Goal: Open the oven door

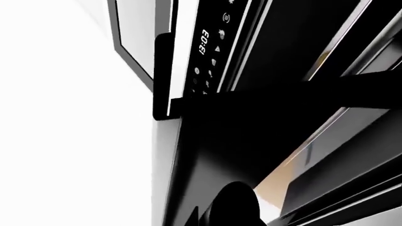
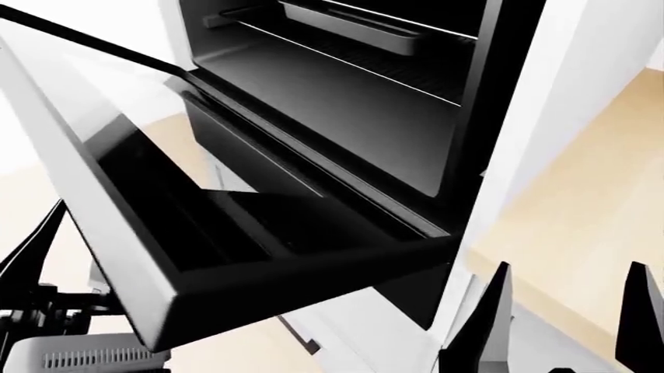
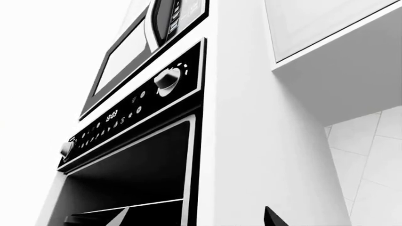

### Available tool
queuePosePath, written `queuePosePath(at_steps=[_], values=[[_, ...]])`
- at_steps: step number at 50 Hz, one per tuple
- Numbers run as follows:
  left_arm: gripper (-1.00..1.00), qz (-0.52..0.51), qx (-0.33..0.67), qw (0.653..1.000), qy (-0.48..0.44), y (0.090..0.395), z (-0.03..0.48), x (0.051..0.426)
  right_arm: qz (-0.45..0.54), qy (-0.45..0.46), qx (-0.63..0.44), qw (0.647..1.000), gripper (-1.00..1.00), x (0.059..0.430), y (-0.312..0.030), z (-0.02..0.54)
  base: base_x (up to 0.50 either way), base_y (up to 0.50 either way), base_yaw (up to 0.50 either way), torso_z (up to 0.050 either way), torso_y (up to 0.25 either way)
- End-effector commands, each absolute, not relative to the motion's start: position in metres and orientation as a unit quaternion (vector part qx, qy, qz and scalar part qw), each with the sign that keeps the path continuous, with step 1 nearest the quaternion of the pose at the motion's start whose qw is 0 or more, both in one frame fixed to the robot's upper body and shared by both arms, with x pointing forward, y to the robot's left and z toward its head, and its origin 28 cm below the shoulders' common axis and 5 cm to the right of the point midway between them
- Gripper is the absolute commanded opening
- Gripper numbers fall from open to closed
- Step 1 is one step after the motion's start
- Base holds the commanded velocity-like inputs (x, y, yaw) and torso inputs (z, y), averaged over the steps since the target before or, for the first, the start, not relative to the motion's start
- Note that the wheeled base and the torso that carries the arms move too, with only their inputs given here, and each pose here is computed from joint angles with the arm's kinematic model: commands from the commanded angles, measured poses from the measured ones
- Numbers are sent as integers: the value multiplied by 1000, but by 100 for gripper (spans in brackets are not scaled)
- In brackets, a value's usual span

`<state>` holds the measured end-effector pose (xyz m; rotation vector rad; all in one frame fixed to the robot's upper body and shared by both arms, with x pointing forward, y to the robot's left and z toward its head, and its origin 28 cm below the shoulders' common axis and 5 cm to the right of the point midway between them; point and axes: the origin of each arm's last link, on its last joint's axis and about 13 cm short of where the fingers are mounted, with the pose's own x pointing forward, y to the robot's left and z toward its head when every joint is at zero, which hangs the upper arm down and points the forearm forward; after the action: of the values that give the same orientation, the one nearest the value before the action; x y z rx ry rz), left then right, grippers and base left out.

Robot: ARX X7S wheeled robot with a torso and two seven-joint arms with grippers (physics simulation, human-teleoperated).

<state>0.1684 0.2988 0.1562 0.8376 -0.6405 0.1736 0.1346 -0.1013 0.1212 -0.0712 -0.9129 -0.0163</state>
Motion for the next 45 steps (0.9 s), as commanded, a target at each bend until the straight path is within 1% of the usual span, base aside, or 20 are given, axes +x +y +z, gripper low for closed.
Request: queuePosePath(at_steps=[1, 7, 27, 45], values=[[-100, 458, 234, 654, -555, 317, 204, 181, -8, -440, -32, 898, 100, 134, -101, 120, 0, 0, 0, 10, 12], [-100, 491, 223, 655, -529, 320, 187, 176, -7, -439, -31, 898, 100, 134, -101, 120, 0, 0, 0, 2, 6], [-100, 503, 238, 670, -492, 325, 165, 170, -8, -441, -30, 897, 100, 134, -101, 121, 0, 0, 0, 2, 5], [-100, 536, 238, 678, -443, 326, 131, 167, -8, -442, -28, 896, 100, 135, -102, 122, 0, 0, 0, 1, 4]])
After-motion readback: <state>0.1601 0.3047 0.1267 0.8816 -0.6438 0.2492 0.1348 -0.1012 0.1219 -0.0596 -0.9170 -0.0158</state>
